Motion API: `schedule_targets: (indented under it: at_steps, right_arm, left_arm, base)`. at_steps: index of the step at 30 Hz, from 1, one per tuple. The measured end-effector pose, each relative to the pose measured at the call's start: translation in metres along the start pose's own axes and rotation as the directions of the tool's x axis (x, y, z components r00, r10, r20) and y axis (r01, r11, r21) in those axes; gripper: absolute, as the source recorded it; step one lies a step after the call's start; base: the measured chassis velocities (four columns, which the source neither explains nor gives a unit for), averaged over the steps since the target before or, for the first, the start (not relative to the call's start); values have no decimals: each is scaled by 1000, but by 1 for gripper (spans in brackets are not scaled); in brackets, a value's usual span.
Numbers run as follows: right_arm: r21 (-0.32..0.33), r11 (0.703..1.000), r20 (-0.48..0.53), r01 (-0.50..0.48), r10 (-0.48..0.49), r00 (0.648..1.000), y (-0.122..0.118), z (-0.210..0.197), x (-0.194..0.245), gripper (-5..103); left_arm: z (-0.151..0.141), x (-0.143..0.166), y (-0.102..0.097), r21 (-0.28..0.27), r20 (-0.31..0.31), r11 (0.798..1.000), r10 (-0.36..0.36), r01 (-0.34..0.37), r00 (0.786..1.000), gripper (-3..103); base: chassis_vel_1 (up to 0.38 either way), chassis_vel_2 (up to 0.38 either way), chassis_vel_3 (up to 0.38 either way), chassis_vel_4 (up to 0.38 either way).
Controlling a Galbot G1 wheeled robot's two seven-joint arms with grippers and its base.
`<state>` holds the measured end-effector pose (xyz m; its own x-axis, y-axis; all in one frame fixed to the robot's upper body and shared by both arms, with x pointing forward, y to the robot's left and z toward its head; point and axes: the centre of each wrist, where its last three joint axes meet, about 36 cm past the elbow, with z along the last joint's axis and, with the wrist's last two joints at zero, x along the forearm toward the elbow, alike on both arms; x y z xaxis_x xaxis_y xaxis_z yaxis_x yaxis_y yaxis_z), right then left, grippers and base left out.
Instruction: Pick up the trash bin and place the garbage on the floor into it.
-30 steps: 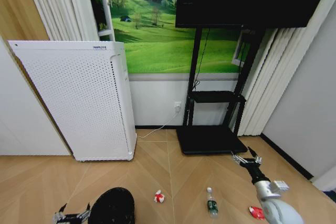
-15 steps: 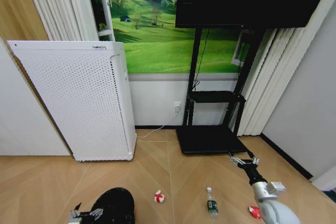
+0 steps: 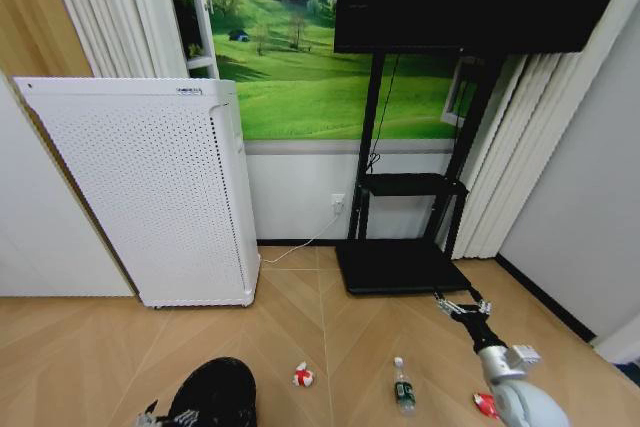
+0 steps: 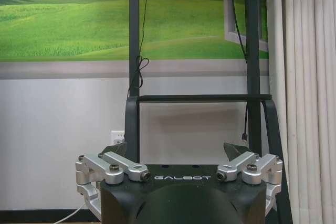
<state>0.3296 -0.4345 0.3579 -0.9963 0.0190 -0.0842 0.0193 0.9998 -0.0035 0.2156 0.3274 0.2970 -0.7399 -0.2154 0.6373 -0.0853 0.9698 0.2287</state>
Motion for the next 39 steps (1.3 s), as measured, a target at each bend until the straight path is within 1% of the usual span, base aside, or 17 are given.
schedule_targets:
  at_steps: [3,4,6,7,8,10,12,13,14,15,18,19,21,23,35,38,39]
  right_arm:
    - [0,1000,-1,-1,1,1000,0,1,2,100]
    - [-3,1000,0,-2,2,1000,0,3,2,100]
    - [-4,1000,0,-2,2,1000,1,3,3,100]
    - [-5,1000,0,-2,2,1000,2,4,3,100]
    - [-6,1000,1,-1,1,1000,2,4,2,100]
    - [-6,1000,2,0,0,1000,3,4,2,100]
    - [-5,1000,5,3,-2,1000,3,3,1,100]
    - [-5,1000,5,3,-2,1000,3,3,1,100]
    - [-5,1000,7,5,-5,1000,4,2,0,100]
    - [-5,1000,7,5,-5,1000,4,2,0,100]
    - [-3,1000,8,7,-7,1000,4,1,-1,100]
    - [-3,1000,8,7,-7,1000,4,1,-1,100]
    - [-1,1000,8,7,-7,1000,3,0,-1,100]
    - [0,1000,8,7,-7,1000,3,0,-1,100]
    - [-1,1000,12,4,-4,1000,3,0,0,100]
    - [1,1000,13,5,-5,1000,3,-1,0,100]
    - [3,1000,14,5,-5,1000,2,-1,-1,100]
  left_arm:
    - [-1,-1,-1,4,3,1000,10,-10,1000,100]
    - [-2,-1,-2,4,6,1000,22,-22,1000,91]
    - [-2,-1,-2,3,8,1000,28,-28,1000,91]
    - [-2,-1,-2,3,10,999,32,-32,999,85]
    - [-1,-1,-1,3,12,999,40,-40,999,75]
    - [-1,-1,-1,2,12,999,41,-41,999,75]
    - [2,-1,-2,1,6,999,46,-46,999,64]
    - [2,-1,-2,1,6,999,46,-46,999,64]
    - [5,-2,-3,2,-1,999,50,-49,999,59]
    - [5,-2,-3,2,-1,999,50,-49,999,59]
    - [11,-4,-7,-6,-1,999,49,-49,999,42]
    - [11,-4,-7,-6,-1,999,49,-49,999,42]
    - [14,-5,-10,-11,-4,999,52,-52,999,34]
    - [14,-6,-11,-12,-4,999,53,-53,999,32]
    - [8,-7,-14,-7,12,998,61,-61,998,32]
    - [7,-6,-15,-2,17,998,65,-65,998,30]
    - [6,-6,-15,0,19,998,65,-66,998,27]
  base:
    - [0,0,0,0]
    - [0,0,0,0]
    - [0,0,0,0]
    - [0,0,0,0]
    - [0,0,0,0]
    - [0,0,0,0]
    - [0,0,0,0]
    - [0,0,0,0]
    - [0,0,0,0]
    - [0,0,0,0]
    - [0,0,0,0]
    - [0,0,0,0]
    - [0,0,0,0]
    - [0,0,0,0]
    - [0,0,0,0]
    - [0,0,0,0]
    - [0,0,0,0]
